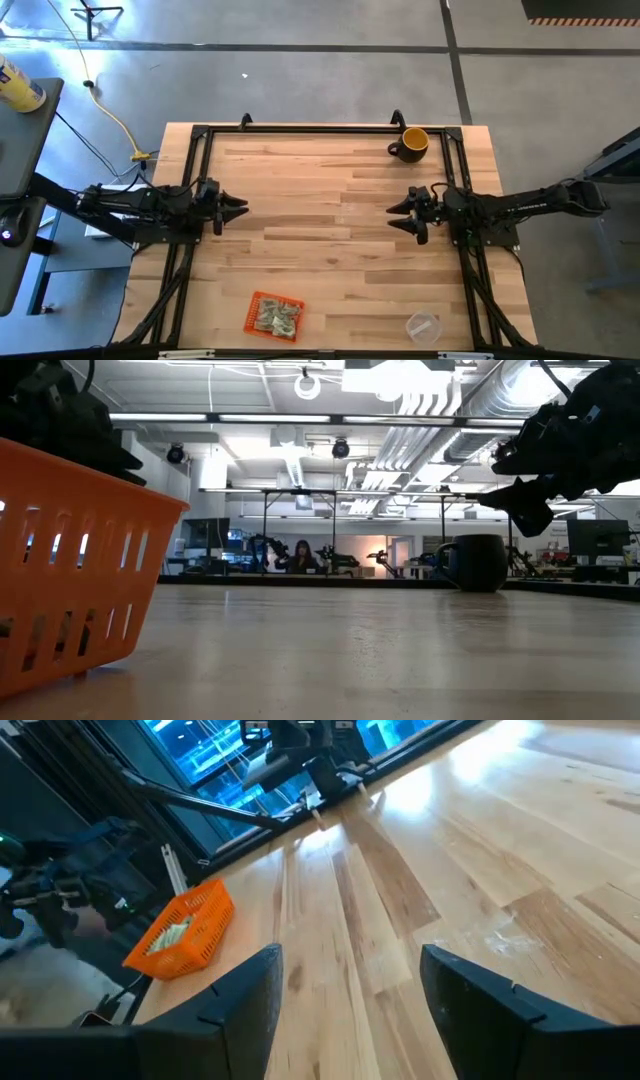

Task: Pick and place items into bin
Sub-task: Return to Home Position

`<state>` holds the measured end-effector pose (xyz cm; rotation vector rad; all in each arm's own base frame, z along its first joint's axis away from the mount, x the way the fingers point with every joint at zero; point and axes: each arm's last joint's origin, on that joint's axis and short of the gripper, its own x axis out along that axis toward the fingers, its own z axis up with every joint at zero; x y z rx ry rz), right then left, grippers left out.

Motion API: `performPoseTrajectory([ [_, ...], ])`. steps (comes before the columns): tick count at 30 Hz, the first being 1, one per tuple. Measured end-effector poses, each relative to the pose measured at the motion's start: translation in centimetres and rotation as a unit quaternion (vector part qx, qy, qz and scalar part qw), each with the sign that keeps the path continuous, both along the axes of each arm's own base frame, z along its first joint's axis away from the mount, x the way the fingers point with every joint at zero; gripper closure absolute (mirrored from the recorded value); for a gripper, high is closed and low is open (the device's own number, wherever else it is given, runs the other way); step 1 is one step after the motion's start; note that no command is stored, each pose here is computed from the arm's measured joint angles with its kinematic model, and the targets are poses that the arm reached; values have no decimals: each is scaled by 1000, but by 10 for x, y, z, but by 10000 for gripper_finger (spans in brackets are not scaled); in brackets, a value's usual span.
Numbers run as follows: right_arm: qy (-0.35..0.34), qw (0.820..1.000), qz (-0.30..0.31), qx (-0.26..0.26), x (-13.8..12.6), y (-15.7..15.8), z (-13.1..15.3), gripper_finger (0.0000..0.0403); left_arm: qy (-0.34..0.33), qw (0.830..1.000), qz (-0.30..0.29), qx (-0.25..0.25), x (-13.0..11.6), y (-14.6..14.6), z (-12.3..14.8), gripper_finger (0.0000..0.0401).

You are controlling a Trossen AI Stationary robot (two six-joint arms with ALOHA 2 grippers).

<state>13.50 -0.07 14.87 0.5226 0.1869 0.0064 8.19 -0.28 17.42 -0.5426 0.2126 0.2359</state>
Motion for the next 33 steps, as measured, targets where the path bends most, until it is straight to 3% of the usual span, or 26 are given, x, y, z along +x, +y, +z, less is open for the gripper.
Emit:
performPoseTrajectory([
  [33,2,1000,0,0,0,0,0,177,-1,1000,-1,0,0,0,0,222],
])
